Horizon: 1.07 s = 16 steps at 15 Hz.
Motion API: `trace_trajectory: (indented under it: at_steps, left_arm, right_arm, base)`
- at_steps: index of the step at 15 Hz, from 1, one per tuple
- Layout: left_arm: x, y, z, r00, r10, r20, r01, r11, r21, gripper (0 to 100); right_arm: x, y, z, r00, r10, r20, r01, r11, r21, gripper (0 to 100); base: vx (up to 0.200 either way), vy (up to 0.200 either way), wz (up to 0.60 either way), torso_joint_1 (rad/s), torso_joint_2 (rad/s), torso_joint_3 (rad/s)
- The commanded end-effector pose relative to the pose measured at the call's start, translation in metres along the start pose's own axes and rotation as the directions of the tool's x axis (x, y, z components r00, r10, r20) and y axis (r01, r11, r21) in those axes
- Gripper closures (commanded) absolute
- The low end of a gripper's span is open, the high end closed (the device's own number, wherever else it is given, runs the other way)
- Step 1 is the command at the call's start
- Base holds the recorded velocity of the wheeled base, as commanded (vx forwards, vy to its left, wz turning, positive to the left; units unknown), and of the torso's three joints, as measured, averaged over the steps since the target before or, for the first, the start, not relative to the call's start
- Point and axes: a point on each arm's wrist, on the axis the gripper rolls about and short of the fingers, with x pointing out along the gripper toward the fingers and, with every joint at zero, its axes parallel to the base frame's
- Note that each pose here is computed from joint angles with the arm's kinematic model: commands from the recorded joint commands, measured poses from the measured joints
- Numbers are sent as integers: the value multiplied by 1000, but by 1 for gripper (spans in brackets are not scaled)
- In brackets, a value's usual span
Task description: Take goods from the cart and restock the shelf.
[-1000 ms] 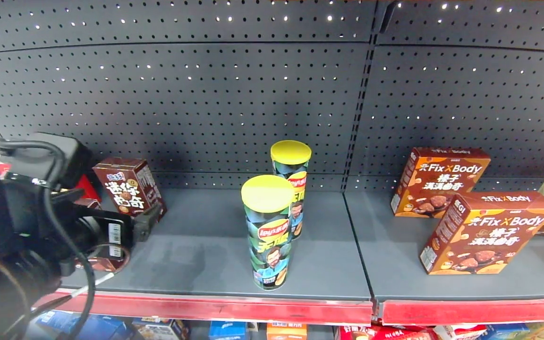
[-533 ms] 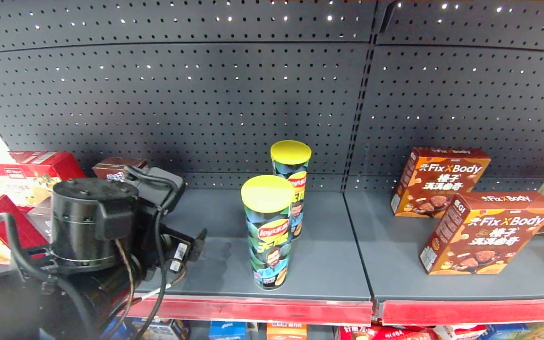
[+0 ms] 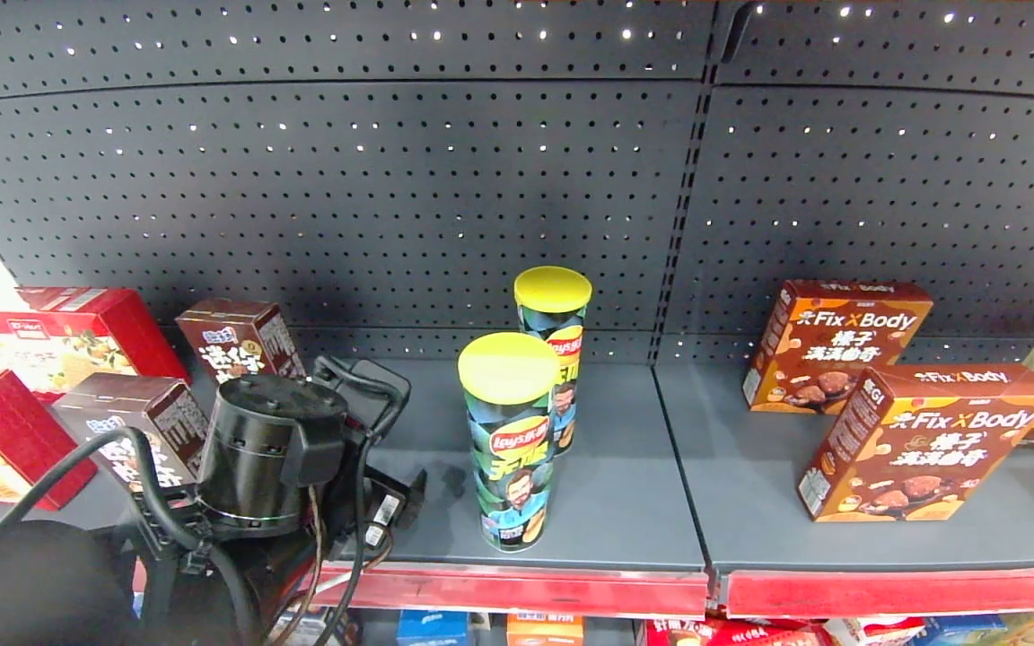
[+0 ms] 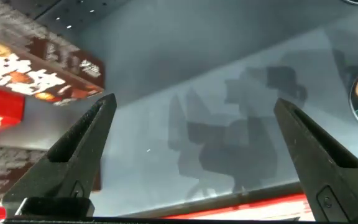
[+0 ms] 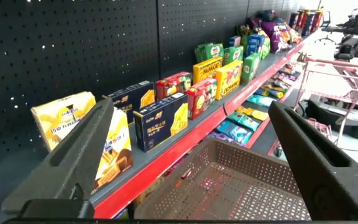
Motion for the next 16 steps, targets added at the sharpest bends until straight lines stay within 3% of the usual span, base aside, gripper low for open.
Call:
trace_trajectory:
  at_steps: [1, 3, 7, 16]
  left_arm:
    - [8, -7, -1, 1000, -6, -10, 7, 1000, 29, 0]
    - [15, -12, -1, 1000, -5, -2, 5, 999, 51, 0]
    - [24, -16, 12, 998, -50, 37, 49, 998, 29, 0]
    - [37, -32, 16, 996, -79, 44, 77, 996, 42, 0]
  right_arm:
    - [0, 1, 0, 1000, 1, -1, -1, 1000, -3, 0]
    - [0, -2, -1, 1000, 6, 2, -6, 1000, 9, 0]
    - [-6, -10, -11, 1000, 18, -13, -18, 1000, -25, 0]
    - [-8, -15, -15, 1000, 27, -16, -27, 999, -29, 0]
  base:
    - [0, 0, 0, 0, 0, 0]
    - [0, 0, 0, 0, 0, 0]
    - [0, 0, 0, 0, 0, 0]
    - [0, 0, 0, 0, 0, 0]
